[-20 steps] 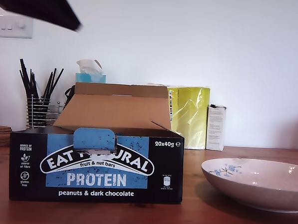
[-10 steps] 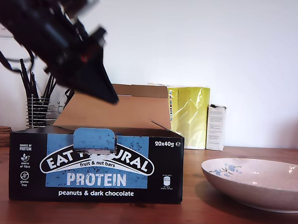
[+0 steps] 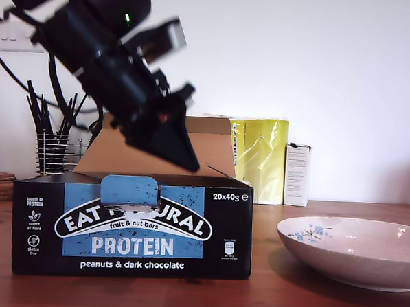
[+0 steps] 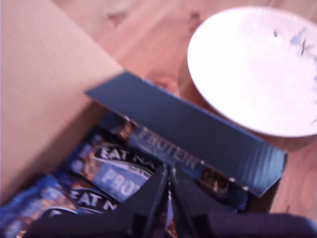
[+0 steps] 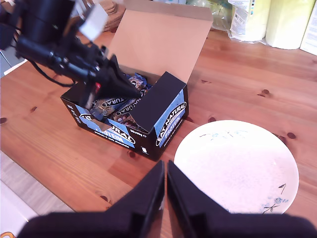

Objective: Spread the side flaps of the carton box of snackbars

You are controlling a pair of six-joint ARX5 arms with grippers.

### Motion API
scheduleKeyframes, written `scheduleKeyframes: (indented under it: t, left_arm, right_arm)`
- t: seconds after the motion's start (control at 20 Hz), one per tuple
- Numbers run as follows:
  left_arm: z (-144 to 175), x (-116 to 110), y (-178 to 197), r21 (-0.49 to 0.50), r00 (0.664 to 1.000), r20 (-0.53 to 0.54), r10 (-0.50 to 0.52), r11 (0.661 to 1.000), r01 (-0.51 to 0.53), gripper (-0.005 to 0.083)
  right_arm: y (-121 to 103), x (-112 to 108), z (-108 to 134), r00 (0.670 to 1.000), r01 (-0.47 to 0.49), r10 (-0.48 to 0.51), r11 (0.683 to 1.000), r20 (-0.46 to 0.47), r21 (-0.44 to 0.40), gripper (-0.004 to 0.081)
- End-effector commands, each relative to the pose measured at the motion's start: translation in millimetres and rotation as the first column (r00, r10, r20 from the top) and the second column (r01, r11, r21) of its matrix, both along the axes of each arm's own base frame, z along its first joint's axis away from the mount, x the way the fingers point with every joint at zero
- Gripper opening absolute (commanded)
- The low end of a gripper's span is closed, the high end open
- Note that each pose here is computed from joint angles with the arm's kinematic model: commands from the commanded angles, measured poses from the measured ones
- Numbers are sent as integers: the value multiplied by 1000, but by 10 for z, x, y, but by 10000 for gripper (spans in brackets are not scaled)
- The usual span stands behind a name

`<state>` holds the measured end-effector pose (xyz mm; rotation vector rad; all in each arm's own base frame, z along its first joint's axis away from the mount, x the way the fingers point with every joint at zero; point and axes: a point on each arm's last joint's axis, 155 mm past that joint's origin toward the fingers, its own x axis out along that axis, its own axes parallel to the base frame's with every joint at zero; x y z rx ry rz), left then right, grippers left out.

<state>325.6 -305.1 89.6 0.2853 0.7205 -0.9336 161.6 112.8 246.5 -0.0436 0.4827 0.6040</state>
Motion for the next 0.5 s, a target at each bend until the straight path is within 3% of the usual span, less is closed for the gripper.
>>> scheduleKeyframes:
  t: [0.0,0.45]
  left_arm:
    - [-72,-10,-47,11,1000,-9,-13,1000,13,-24]
    - [86,-106,-431,-61,997,44,-68,996,70,-24]
  right_arm:
    - [10,3,78,1000,-6,5,1000,20,8,-13]
    - [11,-8,60,1000,-8,8,1000,12,5,-13]
